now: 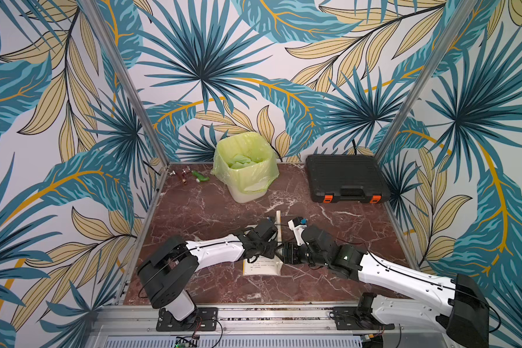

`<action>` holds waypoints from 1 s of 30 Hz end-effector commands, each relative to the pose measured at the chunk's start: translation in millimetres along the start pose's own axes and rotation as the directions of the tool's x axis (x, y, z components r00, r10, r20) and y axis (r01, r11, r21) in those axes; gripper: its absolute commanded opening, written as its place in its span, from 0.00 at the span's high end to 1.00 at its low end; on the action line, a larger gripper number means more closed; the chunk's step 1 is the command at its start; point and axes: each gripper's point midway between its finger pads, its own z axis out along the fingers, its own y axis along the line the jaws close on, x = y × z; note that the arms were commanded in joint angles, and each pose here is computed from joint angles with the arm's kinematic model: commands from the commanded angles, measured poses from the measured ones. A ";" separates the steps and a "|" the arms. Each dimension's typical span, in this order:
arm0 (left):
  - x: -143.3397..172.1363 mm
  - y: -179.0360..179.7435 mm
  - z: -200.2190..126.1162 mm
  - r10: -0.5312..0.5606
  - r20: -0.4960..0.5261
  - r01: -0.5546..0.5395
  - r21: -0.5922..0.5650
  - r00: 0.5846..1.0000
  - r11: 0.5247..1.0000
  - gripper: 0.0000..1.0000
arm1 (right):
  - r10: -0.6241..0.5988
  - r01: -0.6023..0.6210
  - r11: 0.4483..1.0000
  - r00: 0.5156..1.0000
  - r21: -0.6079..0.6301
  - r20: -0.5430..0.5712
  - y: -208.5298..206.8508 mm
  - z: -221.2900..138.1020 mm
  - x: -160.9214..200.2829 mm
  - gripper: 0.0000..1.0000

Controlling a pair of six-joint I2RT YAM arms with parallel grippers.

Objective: Peel off the used sticky note
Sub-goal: Tear off the note from the book, then turn the page of the book at the center of the board.

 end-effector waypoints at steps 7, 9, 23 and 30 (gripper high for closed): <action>-3.1 -8.4 3.1 0.017 0.011 -0.018 0.043 1.000 0.999 0.69 | 0.062 -0.065 0.997 0.996 0.037 0.067 -14.8 -5.6 -3.0 0.59; -3.0 -8.9 3.2 0.018 0.010 -0.018 0.046 1.000 0.999 0.69 | 0.066 -0.069 0.996 0.996 0.049 0.054 -17.8 -3.7 0.4 0.61; 0.4 -7.0 6.3 0.015 0.004 -0.015 0.044 1.000 0.999 0.69 | 0.073 -0.074 0.997 0.997 0.029 0.031 -15.6 -3.1 5.3 0.88; 0.5 -5.7 4.1 0.015 0.001 -0.015 0.040 1.000 0.999 0.69 | 0.077 -0.079 0.995 0.996 0.061 0.042 -26.9 -8.8 9.2 1.00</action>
